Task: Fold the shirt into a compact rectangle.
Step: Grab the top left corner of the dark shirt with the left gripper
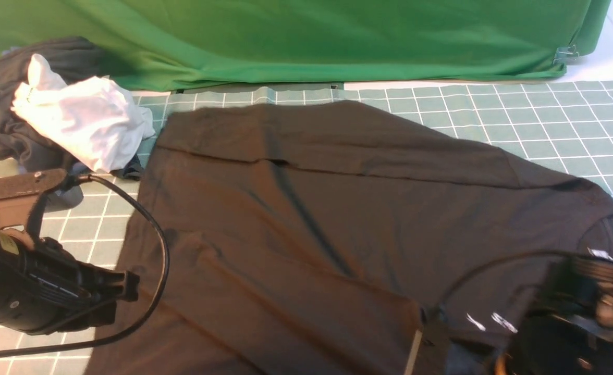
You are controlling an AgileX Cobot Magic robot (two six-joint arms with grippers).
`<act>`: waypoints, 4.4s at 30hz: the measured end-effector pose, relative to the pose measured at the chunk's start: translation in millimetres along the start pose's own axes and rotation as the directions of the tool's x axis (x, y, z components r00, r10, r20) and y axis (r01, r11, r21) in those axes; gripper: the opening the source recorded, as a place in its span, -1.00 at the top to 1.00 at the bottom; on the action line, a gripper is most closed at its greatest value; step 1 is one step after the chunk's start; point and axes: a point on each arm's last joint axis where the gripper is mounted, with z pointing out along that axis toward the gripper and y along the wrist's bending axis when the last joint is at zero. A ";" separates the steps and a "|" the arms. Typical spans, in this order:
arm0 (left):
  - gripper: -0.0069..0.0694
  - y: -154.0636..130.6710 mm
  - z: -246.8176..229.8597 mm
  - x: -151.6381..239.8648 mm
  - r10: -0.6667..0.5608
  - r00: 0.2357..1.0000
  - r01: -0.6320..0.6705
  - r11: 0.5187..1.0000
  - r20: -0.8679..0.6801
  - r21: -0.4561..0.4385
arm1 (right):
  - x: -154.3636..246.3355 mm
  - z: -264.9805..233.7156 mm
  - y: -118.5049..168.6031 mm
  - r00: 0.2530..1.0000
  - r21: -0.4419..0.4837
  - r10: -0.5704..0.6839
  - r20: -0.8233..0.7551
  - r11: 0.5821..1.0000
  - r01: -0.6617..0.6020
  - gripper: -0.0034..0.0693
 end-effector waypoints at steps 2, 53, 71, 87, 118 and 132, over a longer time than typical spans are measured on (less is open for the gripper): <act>0.80 0.0 0.0 0.0 -0.002 1.000 0.002 1.000 0.000 0.000 | 3.9 -1.1 1.1 1.000 0.001 0.001 0.008 1.000 -0.001 0.81; -0.40 28.3 164.2 -257.5 -0.496 0.865 0.491 0.868 -0.081 -0.072 | 31.9 -130.3 26.1 0.837 -0.053 0.192 0.513 0.980 -0.192 0.84; -0.59 33.6 186.2 -270.4 -0.562 0.827 0.562 0.827 0.006 0.024 | 31.5 -130.5 25.9 0.834 -0.053 0.192 0.517 0.980 -0.193 0.84; 0.78 34.1 187.5 -271.8 -0.467 0.884 0.466 0.884 0.025 0.029 | 31.5 -130.5 25.9 0.834 -0.054 0.194 0.517 0.979 -0.194 0.80; 0.19 33.3 169.4 -275.3 -0.333 0.941 0.334 0.943 0.063 0.002 | 31.1 -130.8 25.8 0.831 -0.054 0.194 0.521 0.979 -0.194 0.71; 0.68 34.9 171.3 -276.5 -0.300 0.950 0.302 0.953 0.081 -0.008 | 31.1 -130.8 25.8 0.831 -0.054 0.195 0.521 0.979 -0.195 0.66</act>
